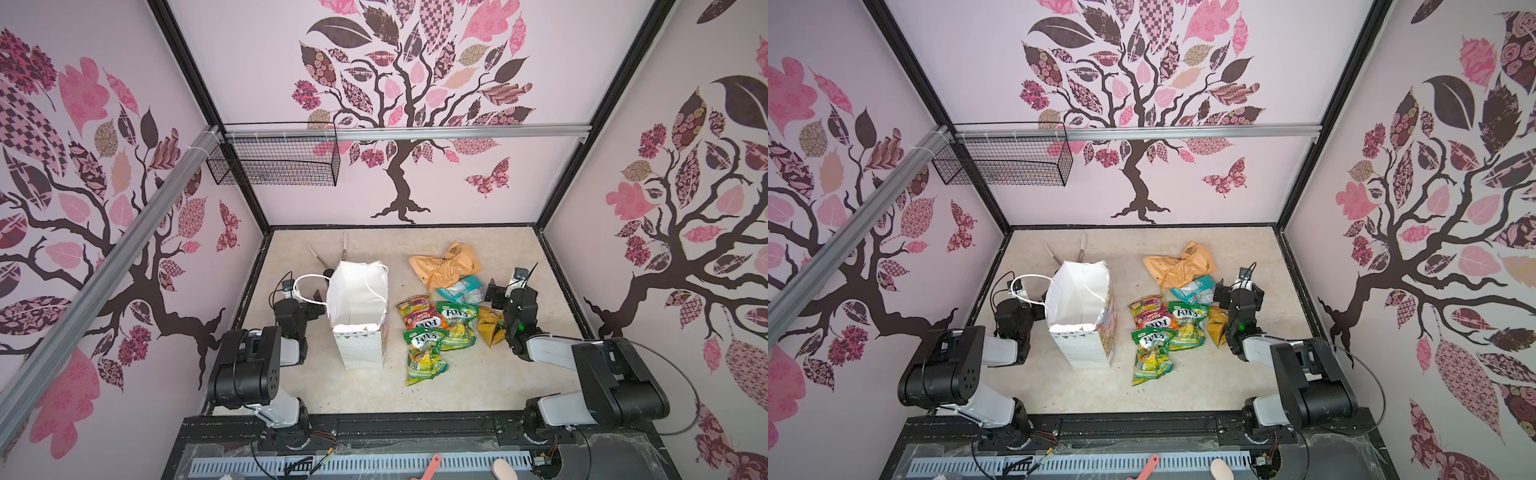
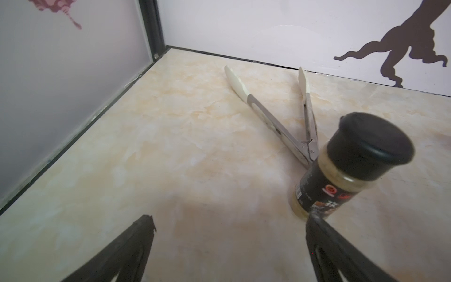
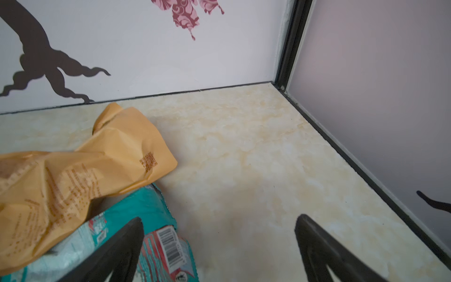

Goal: Take the snacks out of the paper bag

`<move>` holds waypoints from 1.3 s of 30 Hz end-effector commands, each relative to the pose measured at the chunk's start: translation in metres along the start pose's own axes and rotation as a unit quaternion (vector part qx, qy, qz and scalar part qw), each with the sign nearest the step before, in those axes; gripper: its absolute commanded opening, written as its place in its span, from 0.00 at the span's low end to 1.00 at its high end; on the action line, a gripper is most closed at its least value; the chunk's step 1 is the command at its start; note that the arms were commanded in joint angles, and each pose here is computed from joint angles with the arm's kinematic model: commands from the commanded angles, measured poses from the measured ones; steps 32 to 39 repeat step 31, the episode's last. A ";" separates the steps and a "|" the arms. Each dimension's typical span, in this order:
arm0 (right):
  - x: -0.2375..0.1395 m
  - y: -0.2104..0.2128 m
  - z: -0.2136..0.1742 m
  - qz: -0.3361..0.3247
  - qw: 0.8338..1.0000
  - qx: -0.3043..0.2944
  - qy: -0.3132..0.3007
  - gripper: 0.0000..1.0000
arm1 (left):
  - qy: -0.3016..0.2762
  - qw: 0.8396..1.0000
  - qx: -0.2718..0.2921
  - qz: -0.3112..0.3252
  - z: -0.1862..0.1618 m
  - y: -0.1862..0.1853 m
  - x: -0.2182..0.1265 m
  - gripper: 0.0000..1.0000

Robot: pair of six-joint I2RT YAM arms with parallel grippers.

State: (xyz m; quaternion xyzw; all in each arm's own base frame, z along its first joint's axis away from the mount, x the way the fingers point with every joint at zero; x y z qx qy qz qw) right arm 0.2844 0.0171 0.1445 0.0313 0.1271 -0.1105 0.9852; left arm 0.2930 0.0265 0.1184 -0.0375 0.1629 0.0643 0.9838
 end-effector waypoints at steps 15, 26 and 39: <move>0.009 -0.014 -0.010 0.033 0.999 0.027 -0.028 0.99 | -0.017 1.000 0.020 -0.004 0.014 -0.007 0.005 0.99; 0.010 -0.014 -0.010 0.034 0.999 0.026 -0.026 0.99 | -0.017 1.000 0.022 -0.004 0.014 -0.007 0.005 0.99; 0.008 -0.014 -0.010 0.037 0.999 0.026 -0.029 0.99 | -0.017 1.000 0.022 -0.003 0.014 -0.007 0.005 0.98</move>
Point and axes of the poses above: each gripper's point midway between its finger pads, its own x axis out along the fingers, its own y axis along the line the jaws close on, z = x × y, the point moved 10 cm from there along -x, back along the fingers, and after that the axes turned 2 degrees about x, right-handed, at the moved point
